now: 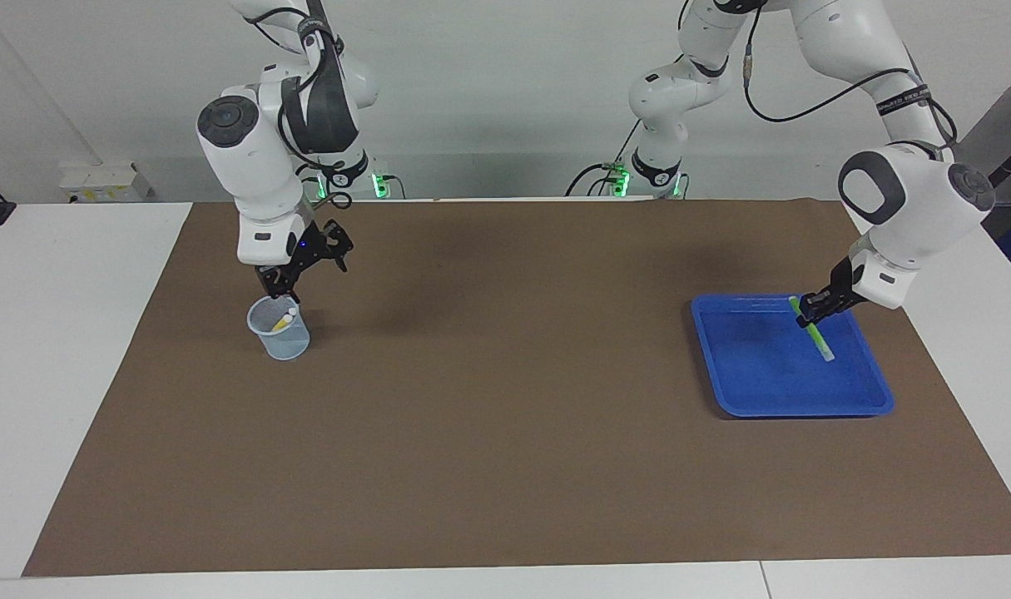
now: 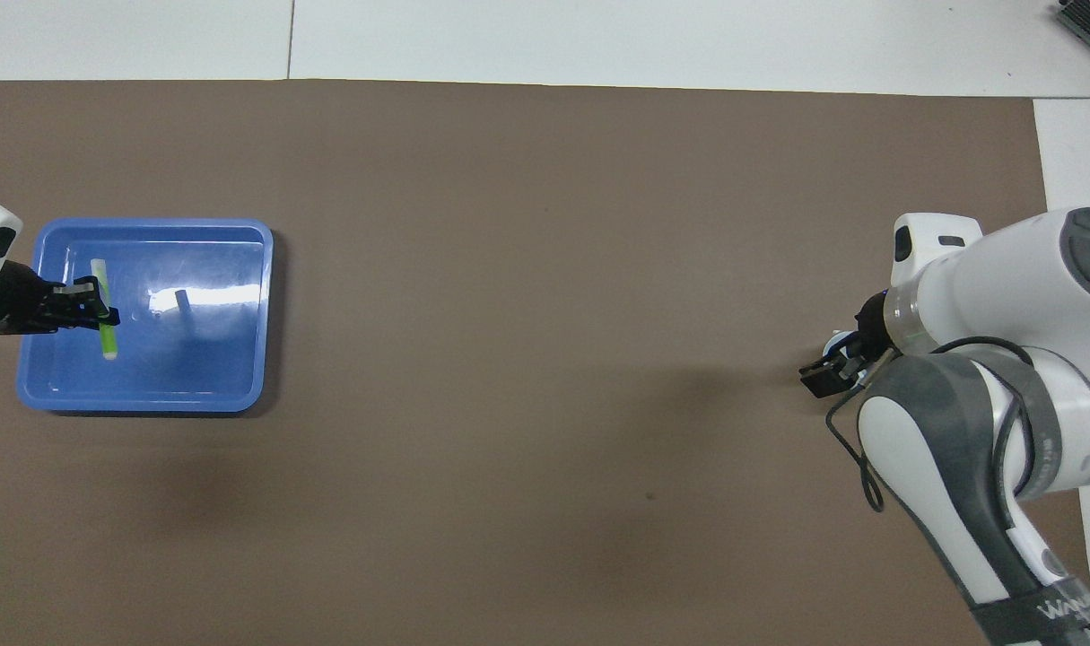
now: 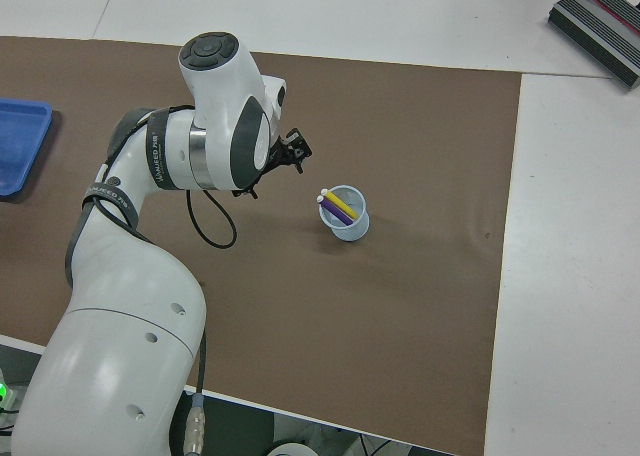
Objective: Transfer and insert pens with both arms
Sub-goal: 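Lift the green pen with the left gripper while the right gripper approaches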
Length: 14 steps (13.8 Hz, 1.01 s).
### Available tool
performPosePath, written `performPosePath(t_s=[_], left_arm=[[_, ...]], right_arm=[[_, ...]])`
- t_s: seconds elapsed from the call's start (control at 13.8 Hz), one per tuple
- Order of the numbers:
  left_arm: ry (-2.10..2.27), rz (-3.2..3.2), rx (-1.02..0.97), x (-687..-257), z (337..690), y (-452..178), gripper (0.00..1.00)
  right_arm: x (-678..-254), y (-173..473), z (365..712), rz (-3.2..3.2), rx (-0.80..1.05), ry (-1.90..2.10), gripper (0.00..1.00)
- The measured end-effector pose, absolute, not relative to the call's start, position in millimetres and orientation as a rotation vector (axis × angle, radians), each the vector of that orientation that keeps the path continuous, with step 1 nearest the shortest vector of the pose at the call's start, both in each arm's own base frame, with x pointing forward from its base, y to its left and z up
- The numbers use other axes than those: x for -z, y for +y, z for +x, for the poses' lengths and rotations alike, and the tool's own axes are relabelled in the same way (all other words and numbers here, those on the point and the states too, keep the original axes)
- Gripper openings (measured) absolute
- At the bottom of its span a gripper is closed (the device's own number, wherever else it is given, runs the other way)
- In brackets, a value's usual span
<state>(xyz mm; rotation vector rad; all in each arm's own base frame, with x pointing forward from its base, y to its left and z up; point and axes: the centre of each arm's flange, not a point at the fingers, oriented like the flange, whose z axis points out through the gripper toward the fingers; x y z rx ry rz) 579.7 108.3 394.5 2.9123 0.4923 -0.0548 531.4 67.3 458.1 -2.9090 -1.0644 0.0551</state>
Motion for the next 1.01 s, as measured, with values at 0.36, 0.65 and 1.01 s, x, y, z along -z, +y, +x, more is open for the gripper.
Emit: performPosePath(t_s=[0.36, 0.65, 1.01], left_arm=[[0.917, 2.614, 0.069, -409, 582, 97, 0.17], [1.105, 2.508, 0.104, -432, 583, 56, 0.17], [1.311, 2.352, 0.193, -460, 573, -23, 0.17]], right_arm=[[-456, 72, 526, -2.900, -0.095, -0.868, 1.00], [-460, 122, 518, -2.826, -0.092, -0.611, 1.00], [-480, 199, 505, -2.678, -0.111, -0.233, 1.00]])
